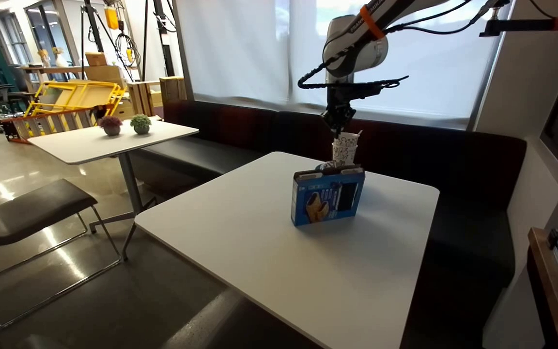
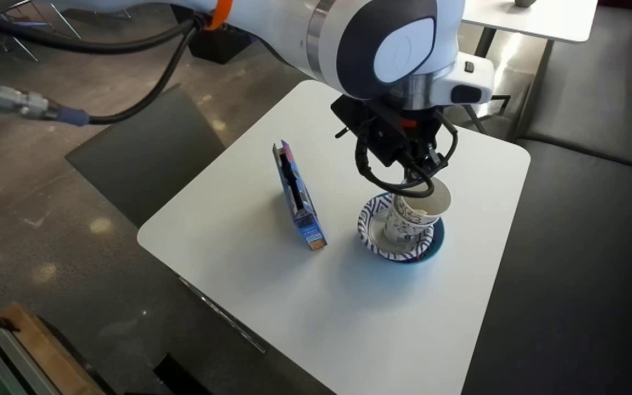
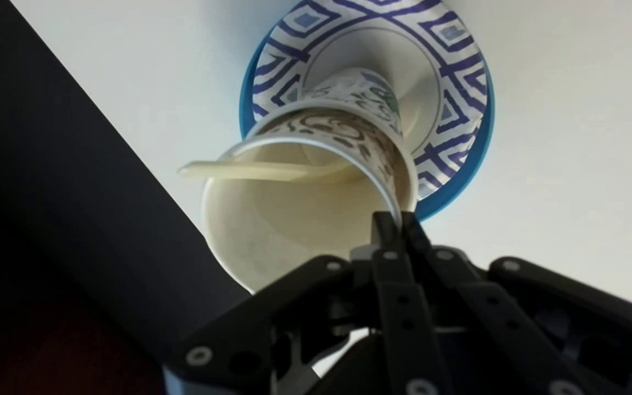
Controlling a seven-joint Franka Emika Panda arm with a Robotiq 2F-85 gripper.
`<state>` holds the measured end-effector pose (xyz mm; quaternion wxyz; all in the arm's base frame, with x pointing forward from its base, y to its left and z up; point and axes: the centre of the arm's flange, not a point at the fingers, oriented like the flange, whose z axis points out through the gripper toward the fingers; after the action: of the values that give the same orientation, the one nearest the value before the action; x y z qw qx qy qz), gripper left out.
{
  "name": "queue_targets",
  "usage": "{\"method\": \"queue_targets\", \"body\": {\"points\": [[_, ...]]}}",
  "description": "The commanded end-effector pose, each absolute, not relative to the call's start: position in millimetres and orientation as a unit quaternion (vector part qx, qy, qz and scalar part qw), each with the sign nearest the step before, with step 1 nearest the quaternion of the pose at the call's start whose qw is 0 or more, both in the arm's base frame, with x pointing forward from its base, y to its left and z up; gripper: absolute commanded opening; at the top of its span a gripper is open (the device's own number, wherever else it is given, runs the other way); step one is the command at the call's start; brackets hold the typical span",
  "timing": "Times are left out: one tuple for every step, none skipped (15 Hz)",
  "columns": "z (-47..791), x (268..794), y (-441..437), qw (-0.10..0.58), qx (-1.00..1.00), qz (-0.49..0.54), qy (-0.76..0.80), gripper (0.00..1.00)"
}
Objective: Put one cup on the table
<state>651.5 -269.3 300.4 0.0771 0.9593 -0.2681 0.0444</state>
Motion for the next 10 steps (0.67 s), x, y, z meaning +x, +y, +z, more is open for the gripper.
{"method": "queue_targets", "body": {"points": [[316, 643, -260, 0.092, 0.959, 0.053, -0.264, 0.01], [320, 641, -259, 0.093, 0.959, 0.056, -0.261, 0.01], [325, 640, -258, 0.093, 0.96, 0.058, -0.259, 0.01], [330, 639, -257, 0.093, 0.96, 0.06, -0.257, 0.01], [333, 638, -257, 0.094, 0.96, 0.062, -0.256, 0.01], [338, 637, -256, 0.095, 0.96, 0.063, -0.255, 0.01], [341, 635, -255, 0.097, 0.96, 0.067, -0.254, 0.01], [345, 634, -254, 0.099, 0.96, 0.069, -0.253, 0.01], [349, 633, -253, 0.1, 0.96, 0.073, -0.252, 0.01], [353, 631, -251, 0.101, 0.96, 0.075, -0.251, 0.01]]}}
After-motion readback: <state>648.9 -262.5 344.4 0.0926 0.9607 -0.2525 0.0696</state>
